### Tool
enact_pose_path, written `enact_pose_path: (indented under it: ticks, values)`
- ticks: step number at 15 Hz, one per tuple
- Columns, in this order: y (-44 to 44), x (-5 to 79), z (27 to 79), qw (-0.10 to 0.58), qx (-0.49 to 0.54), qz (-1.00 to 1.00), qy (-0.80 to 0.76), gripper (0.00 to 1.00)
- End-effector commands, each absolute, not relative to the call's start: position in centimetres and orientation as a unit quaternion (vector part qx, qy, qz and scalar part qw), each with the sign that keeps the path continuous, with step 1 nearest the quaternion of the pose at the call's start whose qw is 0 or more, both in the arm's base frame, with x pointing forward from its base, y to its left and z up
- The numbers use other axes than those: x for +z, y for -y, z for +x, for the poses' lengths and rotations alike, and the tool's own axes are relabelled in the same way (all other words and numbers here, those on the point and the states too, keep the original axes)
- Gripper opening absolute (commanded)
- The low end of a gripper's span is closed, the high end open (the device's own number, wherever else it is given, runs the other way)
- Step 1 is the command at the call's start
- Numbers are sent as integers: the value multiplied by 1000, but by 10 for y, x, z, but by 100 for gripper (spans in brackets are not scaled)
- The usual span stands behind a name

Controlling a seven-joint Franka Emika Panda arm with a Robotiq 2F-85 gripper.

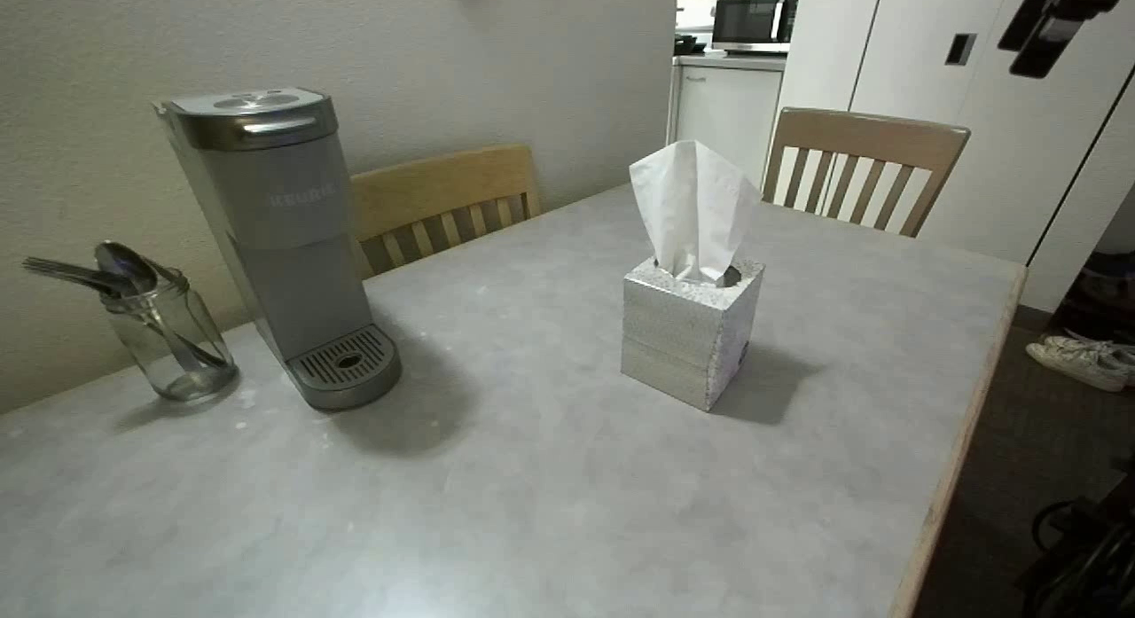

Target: Remove some tissue from the box

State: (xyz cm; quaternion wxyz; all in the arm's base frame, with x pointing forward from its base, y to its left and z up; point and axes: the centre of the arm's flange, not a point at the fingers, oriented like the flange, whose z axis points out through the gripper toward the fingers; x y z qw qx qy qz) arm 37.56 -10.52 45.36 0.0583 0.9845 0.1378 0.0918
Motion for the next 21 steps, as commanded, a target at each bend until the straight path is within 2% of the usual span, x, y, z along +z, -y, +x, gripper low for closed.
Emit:
enact_pose_path:
  ticks: [1,6,9,14,21]
  values:
    - [106,454,377,58,92,984,-139,100]
    - [103,445,383,61,102,983,-137,100]
    - [88,436,406,37,127,981,-139,100]
    - [60,426,448,38,180,969,-164,100]
    - [42,412,504,-31,215,952,-218,100]
